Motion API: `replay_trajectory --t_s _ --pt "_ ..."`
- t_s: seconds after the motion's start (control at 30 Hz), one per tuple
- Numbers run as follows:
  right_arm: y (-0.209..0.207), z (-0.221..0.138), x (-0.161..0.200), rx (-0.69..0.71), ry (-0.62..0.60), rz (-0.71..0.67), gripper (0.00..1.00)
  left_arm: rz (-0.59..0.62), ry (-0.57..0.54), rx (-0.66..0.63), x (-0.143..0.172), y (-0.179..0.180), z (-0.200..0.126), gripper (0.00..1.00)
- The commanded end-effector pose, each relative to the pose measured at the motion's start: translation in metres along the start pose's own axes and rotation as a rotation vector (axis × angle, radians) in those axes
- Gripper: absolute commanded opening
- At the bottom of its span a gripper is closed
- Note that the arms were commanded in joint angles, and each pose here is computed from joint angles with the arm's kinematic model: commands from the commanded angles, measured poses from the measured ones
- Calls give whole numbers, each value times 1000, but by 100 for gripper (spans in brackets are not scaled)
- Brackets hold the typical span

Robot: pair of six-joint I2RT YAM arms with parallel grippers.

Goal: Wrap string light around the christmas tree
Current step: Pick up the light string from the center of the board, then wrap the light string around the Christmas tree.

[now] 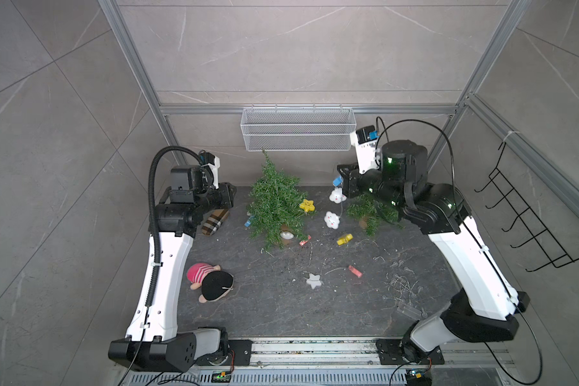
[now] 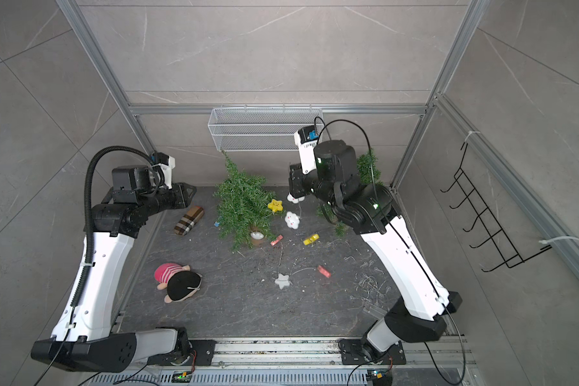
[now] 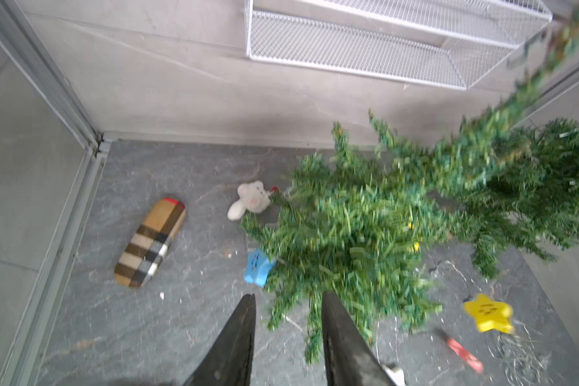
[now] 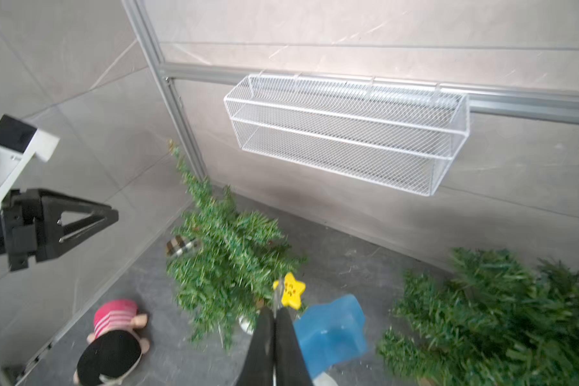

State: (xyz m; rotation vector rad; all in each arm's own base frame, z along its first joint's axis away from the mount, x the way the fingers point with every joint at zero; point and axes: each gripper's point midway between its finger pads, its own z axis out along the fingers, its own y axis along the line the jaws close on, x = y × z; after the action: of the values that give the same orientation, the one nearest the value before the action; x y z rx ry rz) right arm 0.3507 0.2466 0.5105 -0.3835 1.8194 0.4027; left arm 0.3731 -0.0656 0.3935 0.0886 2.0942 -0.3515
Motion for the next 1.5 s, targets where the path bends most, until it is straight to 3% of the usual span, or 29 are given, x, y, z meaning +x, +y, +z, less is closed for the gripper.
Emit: replay_trajectory --t_s 0.0,0.43,0.73,0.87,1.0,1.17,1.33,1.47 --pt "-11 28 -11 9 -1 -1 0 64 -81 8 -35 -4 1 37" --pt "-42 86 -40 13 -120 55 0 81 -85 126 -73 6 68 49" --pt "-73 135 -20 109 -84 -94 0 94 -45 197 -67 9 122 50" --pt "-69 153 -23 52 -130 -109 0 165 -63 207 -64 11 134 50" --pt "-64 177 -41 26 -255 -131 0 256 -133 258 -76 4 150 52" --pt "-53 208 -63 -53 -476 -93 0 267 -144 410 -86 -12 172 54" --pt "-57 234 -70 -86 -766 58 0 265 -198 610 -86 -34 195 57" --pt "-57 241 -64 -134 -830 179 0 276 -181 713 -74 -57 210 59"
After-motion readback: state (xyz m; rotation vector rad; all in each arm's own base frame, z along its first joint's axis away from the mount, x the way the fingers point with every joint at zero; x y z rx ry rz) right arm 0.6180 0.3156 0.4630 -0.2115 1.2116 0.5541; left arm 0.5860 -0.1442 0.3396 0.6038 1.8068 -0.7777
